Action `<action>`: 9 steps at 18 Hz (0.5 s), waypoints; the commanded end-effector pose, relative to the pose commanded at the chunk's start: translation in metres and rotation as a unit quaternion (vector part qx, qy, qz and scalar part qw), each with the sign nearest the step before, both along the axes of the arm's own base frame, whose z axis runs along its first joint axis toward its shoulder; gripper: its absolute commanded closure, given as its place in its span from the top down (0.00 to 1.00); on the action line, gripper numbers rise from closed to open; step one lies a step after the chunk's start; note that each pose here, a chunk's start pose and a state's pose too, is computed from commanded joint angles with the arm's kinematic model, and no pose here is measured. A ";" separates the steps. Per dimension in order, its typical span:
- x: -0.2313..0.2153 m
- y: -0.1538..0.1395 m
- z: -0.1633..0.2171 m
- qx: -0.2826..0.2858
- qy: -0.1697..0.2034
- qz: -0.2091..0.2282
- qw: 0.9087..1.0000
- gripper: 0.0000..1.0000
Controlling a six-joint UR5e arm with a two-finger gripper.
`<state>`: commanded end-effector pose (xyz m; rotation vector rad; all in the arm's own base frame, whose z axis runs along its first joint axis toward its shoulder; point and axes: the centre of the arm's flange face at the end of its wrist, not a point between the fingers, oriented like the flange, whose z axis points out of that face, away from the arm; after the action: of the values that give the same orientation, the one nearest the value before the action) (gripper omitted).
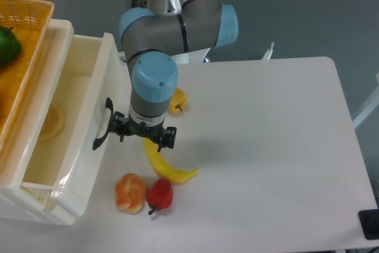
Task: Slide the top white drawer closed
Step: 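Push the drawer front with the gripper into the white cabinet, then keep pushing the drawer front until it sits flush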
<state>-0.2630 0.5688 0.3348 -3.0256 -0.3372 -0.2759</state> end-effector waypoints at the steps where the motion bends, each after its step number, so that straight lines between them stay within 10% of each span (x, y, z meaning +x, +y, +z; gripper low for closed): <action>1: 0.002 0.001 0.000 0.001 0.001 -0.002 1.000 1.00; 9: 0.018 0.008 -0.002 -0.004 0.005 -0.017 1.000 1.00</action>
<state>-0.2452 0.5772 0.3330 -3.0425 -0.2869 -0.2610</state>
